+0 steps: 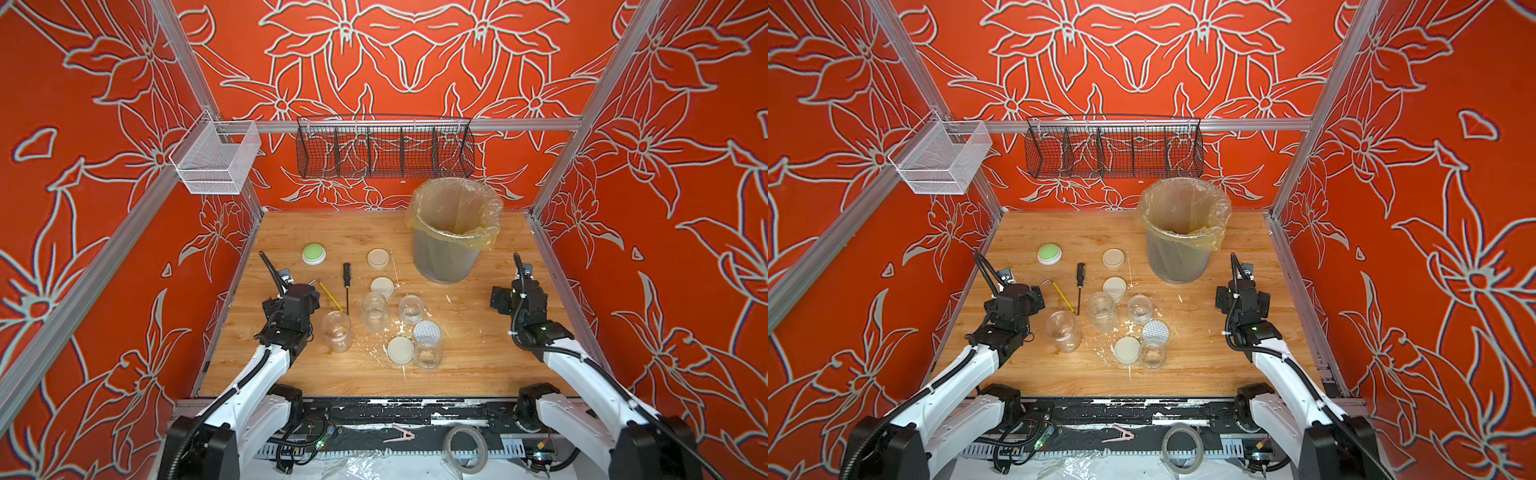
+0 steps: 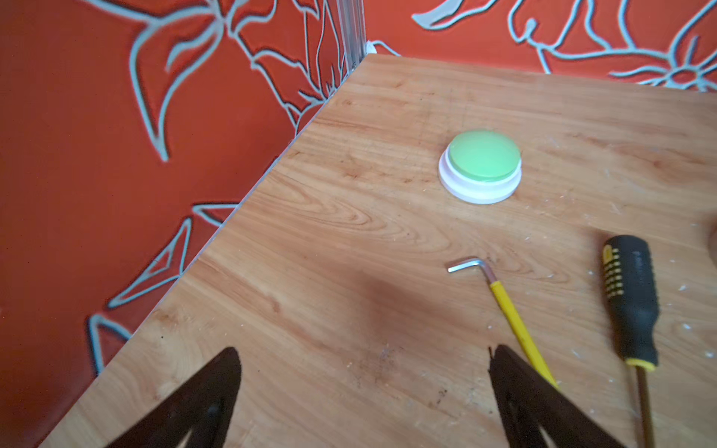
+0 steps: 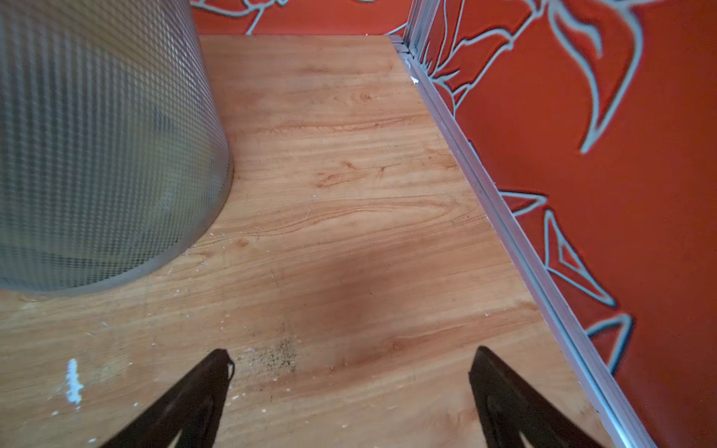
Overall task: Empty moldy tea leaves from jars
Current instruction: Reset both arms
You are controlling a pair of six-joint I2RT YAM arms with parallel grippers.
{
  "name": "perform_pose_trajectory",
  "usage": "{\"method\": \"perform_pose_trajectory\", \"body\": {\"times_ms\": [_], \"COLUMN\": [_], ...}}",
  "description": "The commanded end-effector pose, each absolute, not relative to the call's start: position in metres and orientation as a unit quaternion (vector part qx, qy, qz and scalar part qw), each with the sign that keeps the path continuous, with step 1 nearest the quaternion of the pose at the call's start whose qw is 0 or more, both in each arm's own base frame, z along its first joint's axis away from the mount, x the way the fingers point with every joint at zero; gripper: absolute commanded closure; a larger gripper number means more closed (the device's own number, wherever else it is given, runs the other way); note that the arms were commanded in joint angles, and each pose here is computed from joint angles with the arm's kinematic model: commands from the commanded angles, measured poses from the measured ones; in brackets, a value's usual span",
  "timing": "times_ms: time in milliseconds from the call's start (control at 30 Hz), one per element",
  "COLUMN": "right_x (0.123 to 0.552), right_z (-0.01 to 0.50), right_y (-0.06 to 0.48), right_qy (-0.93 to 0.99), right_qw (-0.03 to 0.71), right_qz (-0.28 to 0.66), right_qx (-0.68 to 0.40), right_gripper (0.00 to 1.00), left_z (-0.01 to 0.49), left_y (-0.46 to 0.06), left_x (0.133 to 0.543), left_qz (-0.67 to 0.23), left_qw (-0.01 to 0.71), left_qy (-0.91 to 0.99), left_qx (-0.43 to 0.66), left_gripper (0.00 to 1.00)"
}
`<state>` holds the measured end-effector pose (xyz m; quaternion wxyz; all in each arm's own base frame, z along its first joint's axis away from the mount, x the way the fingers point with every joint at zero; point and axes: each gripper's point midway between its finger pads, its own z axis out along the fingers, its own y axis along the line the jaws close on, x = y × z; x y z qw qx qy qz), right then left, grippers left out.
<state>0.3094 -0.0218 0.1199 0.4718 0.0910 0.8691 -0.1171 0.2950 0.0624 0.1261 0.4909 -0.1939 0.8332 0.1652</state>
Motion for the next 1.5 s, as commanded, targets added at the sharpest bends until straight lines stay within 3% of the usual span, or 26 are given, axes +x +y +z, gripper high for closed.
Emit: {"method": "perform_pose_trajectory", "body": {"times_ms": [0, 267, 567, 767, 1467], "right_x": [0.336, 0.373, 0.368, 0.371, 0.373], "right_z": [0.133, 0.107, 0.094, 0.094, 0.092], "right_y": [-0.015, 0.000, -0.004, -0.012, -0.013], "right_qy": [0.840, 0.852, 0.823, 0.826, 0.830], "right_qw": [0.529, 0.517, 0.565, 0.559, 0.553], "right_qz": [-0.098, -0.080, -0.056, -0.069, -0.067], "right_qx": [0.069, 0.009, 0.006, 0.028, 0.030], "right_gripper": [0.02, 0.03, 0.02, 0.03, 0.03], "left_z": [0.123, 0.130, 0.096, 0.083, 0.084], "left_y": [0.051, 0.042, 0.019, 0.019, 0.018], "left_x": [0.311, 0.324, 0.351, 0.363, 0.363], "left_qz": [0.104, 0.000, -0.076, -0.038, -0.034], "left_qw": [0.525, 0.568, 0.531, 0.499, 0.500], "left_qy": [0.830, 0.815, 0.842, 0.864, 0.864], "left_qx": [-0.158, -0.115, -0.055, -0.059, -0.058], "left_gripper": [0.00, 0.00, 0.00, 0.03, 0.03]}}
